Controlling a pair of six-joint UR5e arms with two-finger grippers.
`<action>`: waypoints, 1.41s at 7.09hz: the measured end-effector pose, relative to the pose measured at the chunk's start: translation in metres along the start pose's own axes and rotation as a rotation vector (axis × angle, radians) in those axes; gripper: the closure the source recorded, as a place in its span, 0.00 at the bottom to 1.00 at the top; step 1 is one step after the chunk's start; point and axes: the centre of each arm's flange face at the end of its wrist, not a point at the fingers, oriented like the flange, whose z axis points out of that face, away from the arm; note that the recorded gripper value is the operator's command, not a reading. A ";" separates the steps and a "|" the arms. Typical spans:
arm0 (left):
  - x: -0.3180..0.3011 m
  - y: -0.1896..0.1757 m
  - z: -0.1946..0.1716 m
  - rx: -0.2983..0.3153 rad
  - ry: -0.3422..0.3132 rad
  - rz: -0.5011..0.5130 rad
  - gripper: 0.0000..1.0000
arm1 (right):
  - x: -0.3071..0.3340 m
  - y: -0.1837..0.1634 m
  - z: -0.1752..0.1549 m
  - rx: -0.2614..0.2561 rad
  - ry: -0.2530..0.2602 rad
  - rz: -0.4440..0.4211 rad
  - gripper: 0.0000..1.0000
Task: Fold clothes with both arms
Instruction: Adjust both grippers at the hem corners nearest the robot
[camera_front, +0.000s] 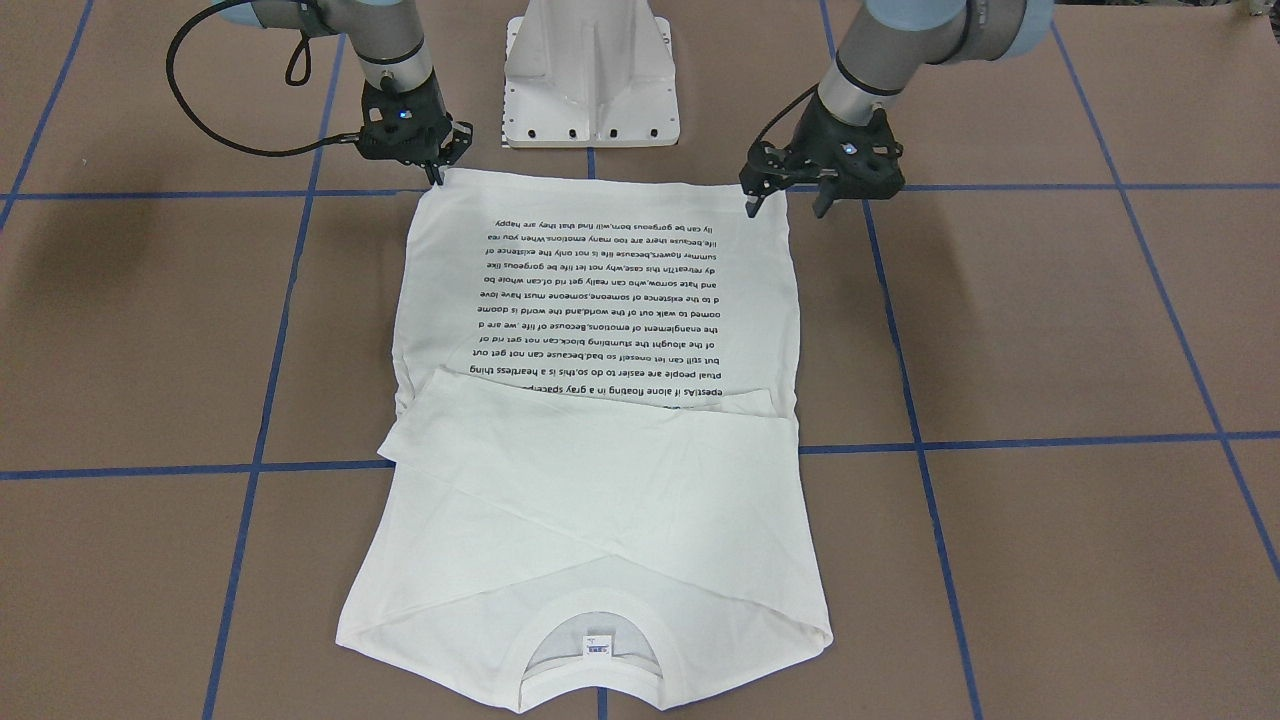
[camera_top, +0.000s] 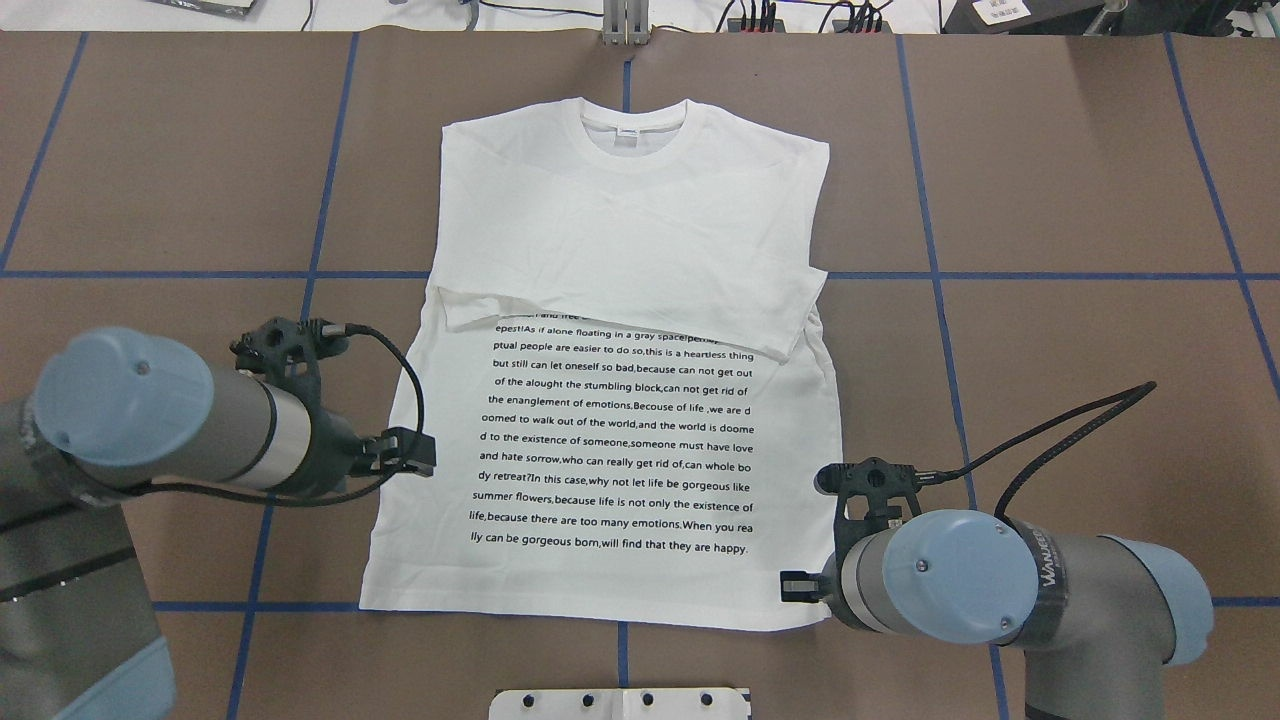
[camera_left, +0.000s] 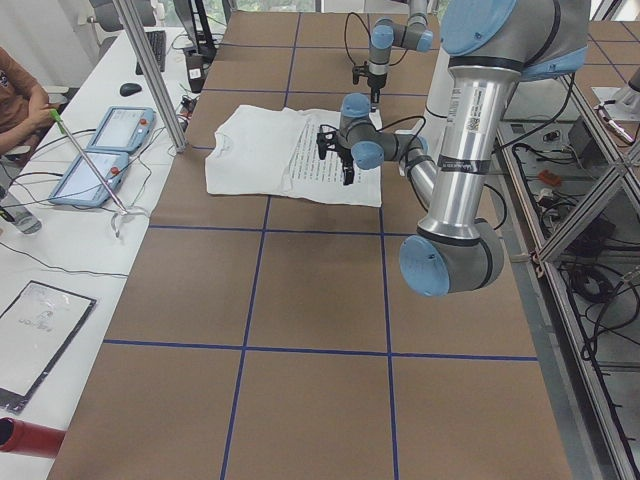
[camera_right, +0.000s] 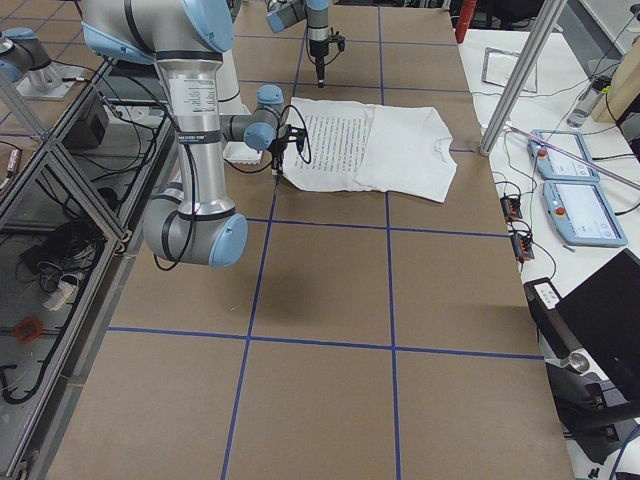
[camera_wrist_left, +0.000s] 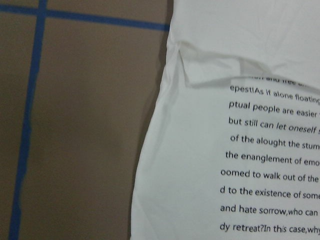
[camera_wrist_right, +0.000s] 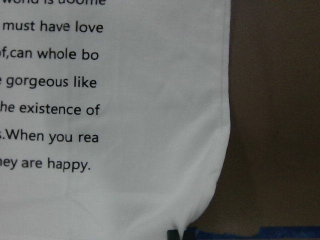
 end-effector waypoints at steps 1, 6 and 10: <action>0.004 0.029 0.017 -0.024 -0.018 -0.027 0.08 | 0.000 -0.004 -0.013 0.010 -0.022 0.007 1.00; -0.033 0.045 0.058 -0.017 -0.128 -0.051 0.11 | 0.002 -0.023 -0.042 0.032 -0.066 0.036 1.00; -0.045 0.045 0.077 -0.018 -0.170 -0.062 0.36 | 0.004 -0.027 -0.045 0.032 -0.067 0.044 1.00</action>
